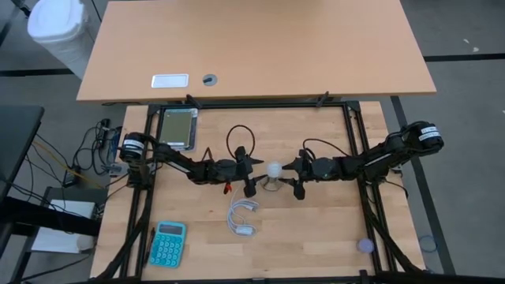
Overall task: Screw lightbulb
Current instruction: Insert the lightbulb into the lamp
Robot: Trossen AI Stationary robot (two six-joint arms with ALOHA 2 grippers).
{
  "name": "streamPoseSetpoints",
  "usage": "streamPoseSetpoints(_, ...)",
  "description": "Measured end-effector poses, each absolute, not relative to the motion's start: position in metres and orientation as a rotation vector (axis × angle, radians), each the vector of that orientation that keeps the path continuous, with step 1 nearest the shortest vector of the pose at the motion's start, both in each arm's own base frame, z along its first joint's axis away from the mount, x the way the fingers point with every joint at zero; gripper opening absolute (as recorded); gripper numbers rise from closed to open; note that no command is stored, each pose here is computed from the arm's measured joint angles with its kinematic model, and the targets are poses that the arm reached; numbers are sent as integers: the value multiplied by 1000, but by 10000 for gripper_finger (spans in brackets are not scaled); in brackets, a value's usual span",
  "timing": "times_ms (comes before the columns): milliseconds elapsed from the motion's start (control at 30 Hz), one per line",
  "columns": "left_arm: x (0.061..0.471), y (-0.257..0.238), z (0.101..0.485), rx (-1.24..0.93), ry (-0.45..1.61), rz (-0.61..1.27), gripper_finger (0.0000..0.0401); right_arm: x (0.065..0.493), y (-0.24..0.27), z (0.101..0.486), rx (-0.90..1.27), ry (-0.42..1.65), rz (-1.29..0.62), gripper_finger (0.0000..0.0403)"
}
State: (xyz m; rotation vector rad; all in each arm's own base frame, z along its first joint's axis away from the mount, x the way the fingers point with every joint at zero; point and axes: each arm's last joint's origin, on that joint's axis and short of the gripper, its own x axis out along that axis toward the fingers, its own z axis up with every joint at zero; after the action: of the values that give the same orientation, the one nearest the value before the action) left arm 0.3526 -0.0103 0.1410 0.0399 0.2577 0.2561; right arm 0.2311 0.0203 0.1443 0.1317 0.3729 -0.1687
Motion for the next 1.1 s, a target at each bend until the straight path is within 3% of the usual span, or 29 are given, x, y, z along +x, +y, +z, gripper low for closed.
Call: streamPoseSetpoints(1100,355,-9,144,40,247,302,269,237,40,153,153,366,-49,230)
